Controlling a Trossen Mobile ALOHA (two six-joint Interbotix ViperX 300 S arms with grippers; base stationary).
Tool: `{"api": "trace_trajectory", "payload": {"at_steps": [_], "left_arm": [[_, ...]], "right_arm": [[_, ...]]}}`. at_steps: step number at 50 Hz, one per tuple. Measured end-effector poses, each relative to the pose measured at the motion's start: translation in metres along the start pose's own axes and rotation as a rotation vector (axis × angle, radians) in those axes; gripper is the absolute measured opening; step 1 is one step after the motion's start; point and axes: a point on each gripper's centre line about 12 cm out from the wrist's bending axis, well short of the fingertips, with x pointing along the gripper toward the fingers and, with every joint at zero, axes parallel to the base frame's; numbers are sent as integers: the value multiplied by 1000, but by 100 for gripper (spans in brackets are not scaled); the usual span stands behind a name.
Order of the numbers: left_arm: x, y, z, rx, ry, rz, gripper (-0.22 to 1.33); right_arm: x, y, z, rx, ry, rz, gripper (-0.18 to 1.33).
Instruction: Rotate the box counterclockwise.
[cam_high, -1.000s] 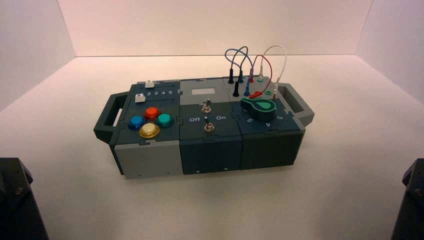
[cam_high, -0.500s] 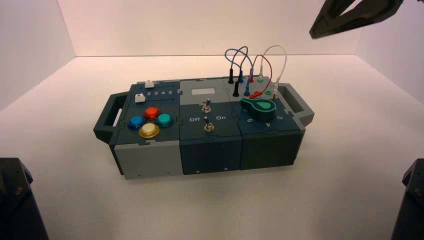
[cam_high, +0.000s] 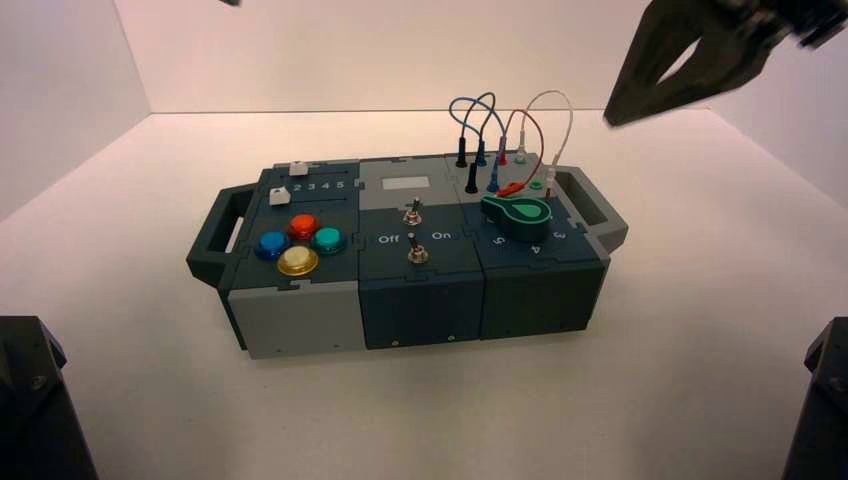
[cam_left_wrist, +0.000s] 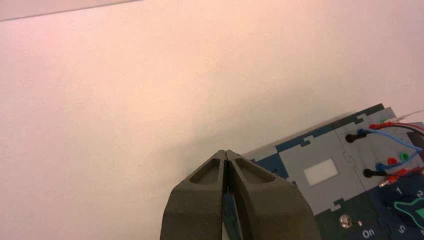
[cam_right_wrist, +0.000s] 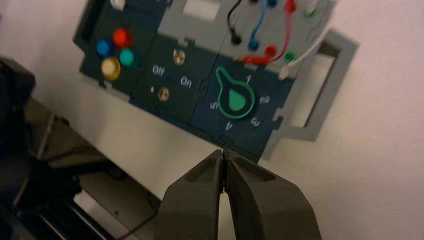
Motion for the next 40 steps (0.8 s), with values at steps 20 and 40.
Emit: {"api": "trace_trajectory", "payload": {"at_steps": [20,40], "left_arm": [[57,-8,-9,14,109,-9,-16],[108,-12,-35,26,215,-8,-16]], "right_arm": [[41,14,7,-42,152,0,-14],[86,25,2,-73,325,-21,-14]]}}
